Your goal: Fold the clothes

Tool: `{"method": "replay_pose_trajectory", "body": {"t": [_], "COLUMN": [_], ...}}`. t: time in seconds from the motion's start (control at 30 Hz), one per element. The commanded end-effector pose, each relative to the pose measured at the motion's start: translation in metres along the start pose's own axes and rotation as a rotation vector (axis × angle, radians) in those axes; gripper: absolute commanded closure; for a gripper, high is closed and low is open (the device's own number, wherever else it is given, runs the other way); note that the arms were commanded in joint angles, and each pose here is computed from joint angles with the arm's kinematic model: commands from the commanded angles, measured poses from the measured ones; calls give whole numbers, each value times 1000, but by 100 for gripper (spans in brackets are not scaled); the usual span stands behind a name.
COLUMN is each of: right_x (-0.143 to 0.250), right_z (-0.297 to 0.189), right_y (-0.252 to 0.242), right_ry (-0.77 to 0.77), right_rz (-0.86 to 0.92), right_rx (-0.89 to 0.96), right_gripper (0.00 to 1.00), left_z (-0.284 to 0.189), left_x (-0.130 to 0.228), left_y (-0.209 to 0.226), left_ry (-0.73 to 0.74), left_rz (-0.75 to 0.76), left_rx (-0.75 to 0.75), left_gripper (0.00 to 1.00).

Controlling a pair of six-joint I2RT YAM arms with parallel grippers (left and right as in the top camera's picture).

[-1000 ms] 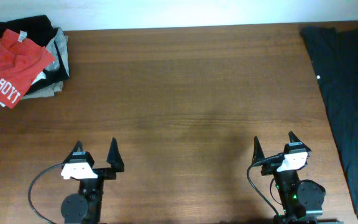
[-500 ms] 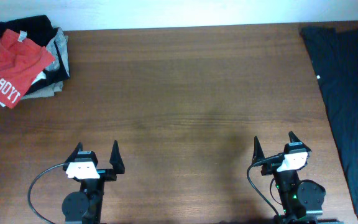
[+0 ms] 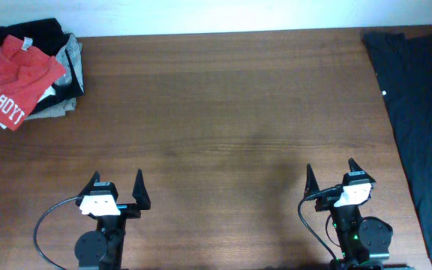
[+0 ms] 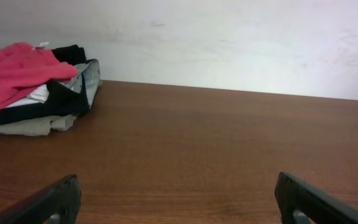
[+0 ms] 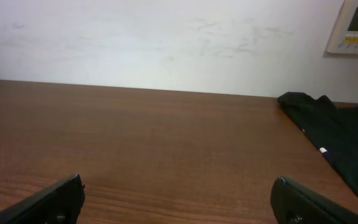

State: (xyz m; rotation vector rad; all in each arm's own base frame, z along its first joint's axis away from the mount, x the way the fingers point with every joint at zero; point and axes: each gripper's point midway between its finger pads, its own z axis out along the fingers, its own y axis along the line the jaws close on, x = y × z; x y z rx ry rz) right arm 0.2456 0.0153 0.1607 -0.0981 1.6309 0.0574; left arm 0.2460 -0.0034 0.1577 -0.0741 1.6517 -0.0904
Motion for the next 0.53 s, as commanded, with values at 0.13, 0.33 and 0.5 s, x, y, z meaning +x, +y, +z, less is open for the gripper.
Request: {"method": "replay_pose_trajectory", "body": {"t": [0.13,0.33,0.5], "right_x": [2,2,2], "right_z": [0,0,0], "right_y": [0,0,0], "right_ry": [3,3,3], "right_rz": [5,5,5], "right_rx": [2,2,2], "right_gripper": [1,1,2], "left_z": [0,0,0], "left_x": [1,1,1], "left_y": [2,2,2], "left_ry": [-2,-2,-2], "left_rz": [19,19,19], "left_rx": [-5,-5,-5], "left_gripper": [1,1,0]}}
